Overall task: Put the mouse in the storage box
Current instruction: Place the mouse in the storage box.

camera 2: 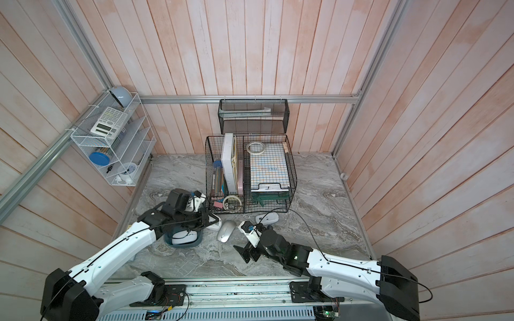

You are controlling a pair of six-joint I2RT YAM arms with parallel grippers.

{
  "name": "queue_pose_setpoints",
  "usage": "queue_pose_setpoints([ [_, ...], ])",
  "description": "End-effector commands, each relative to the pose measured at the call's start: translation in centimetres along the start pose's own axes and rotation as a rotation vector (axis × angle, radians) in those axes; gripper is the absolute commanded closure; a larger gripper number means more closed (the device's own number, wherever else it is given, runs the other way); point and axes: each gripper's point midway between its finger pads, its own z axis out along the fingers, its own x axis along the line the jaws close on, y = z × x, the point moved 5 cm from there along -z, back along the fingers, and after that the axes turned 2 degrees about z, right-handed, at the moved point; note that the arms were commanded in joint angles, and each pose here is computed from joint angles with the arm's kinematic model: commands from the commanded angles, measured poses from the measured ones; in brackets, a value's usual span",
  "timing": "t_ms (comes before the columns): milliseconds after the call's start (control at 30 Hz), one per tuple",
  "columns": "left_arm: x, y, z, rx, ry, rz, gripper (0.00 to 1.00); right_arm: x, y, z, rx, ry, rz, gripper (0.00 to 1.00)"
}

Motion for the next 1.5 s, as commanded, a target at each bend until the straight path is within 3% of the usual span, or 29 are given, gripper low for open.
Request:
queue_pose_setpoints([
  [0, 4.2, -0.1, -4.3, 0.019, 0.361, 0.075, 0.80, -1.2, 0.6, -0.9, -0.085, -0.077, 0.028, 0.03],
  [100, 6.1, 1.6, -6.6, -0.019, 0.628, 0.104, 0.80, -1.6, 0.6, -1.5, -0.102, -0.106, 0.028, 0.02],
  [200, 7.6, 2.7, -6.7, -0.006, 0.792, 0.100, 0.80, -1.9, 0.4, -1.9, -0.107, -0.122, 0.024, 0.02],
  [433, 10.8, 3.7, -3.4, 0.109, 1.088, 0.155, 0.80, -2.2, 0.0, -2.2, -0.107, -0.134, 0.038, 0.03],
  [600, 11.4, 4.4, -0.2, 0.174, 1.204, 0.239, 0.80, -2.2, -0.1, -2.2, -0.107, -0.135, 0.040, 0.03],
  [867, 13.7, 3.5, 2.7, 0.302, 1.271, 0.255, 0.72, -2.4, -0.5, -2.4, -0.104, -0.147, 0.046, 0.02],
  [1167, 13.9, 2.9, 3.3, 0.333, 1.240, 0.248, 0.33, -2.5, -0.4, -2.4, -0.108, -0.151, 0.043, 0.03],
  [1333, 13.1, 2.9, 2.8, 0.307, 1.189, 0.237, 0.30, -2.4, -0.3, -2.5, -0.107, -0.147, 0.046, 0.03],
  [1467, 10.5, 3.6, 1.6, 0.217, 1.046, 0.210, 0.30, -2.7, -0.2, -2.5, -0.105, -0.166, 0.044, 0.02],
])
